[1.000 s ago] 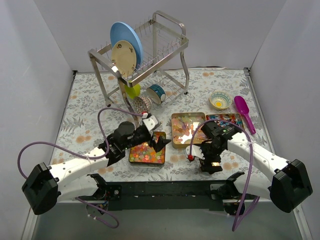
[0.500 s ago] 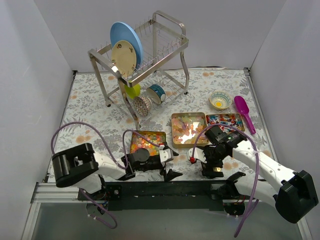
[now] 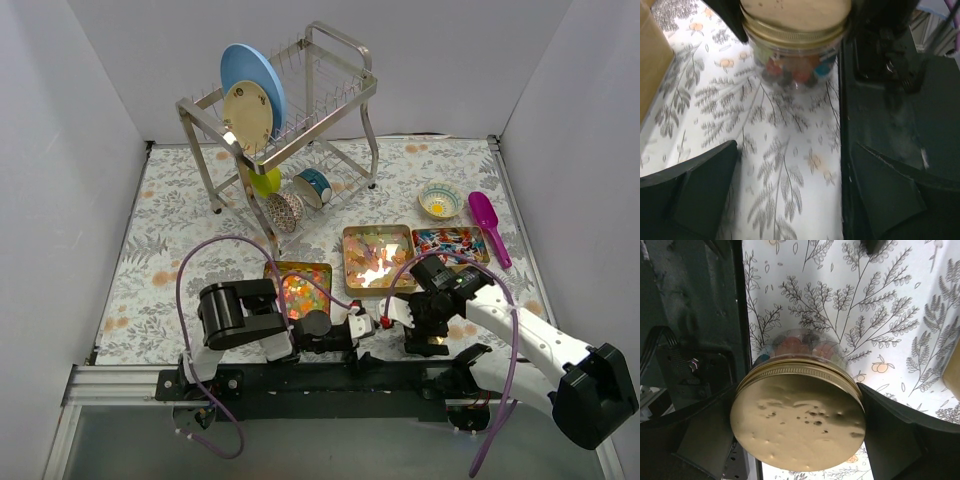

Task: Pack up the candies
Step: Close the bottle lid on the packing bottle.

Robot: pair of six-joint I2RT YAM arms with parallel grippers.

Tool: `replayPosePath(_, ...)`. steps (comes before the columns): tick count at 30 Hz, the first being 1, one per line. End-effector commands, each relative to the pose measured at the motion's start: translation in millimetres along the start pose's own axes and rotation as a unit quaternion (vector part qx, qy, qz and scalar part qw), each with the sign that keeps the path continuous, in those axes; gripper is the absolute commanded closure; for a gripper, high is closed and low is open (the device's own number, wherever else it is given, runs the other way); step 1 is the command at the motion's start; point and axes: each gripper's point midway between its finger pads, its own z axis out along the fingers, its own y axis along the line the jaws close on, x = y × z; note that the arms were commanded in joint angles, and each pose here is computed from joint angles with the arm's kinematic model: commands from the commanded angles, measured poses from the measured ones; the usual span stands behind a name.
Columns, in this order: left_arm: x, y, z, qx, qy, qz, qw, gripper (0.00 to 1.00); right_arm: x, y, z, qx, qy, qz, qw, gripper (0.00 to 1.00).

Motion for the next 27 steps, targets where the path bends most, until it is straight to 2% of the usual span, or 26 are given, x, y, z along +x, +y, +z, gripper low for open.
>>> replayPosePath(1, -94.9, 10.0, 22.1, -0.021, -0.196, 0.054, 0.979, 0.02, 13.4, -1.1, 2.1, 0.015, 0.024, -0.008, 1.000, 0.02)
replayPosePath(11, -84.1, 27.3, 43.2, -0.060, -0.226, 0.064, 0.970, 0.02, 8.7, -11.4, -0.4, 0.052, 0.009, -0.006, 0.999, 0.03)
replayPosePath(20, -79.1, 40.1, 5.2, -0.104, -0.203, 0.043, 0.973, 0.02, -1.7, -18.5, -3.5, 0.065, -0.011, 0.006, 0.998, 0.02)
replayPosePath(24, -103.7, 28.9, -9.0, -0.083, -0.223, 0.073, 0.969, 0.02, -12.2, -26.4, -7.7, 0.077, -0.028, 0.036, 0.996, 0.02)
replayPosePath(27, -108.2, 21.5, -15.5, -0.068, -0.225, 0.085, 0.968, 0.02, -17.0, -30.6, -11.1, 0.082, -0.032, 0.053, 0.995, 0.02)
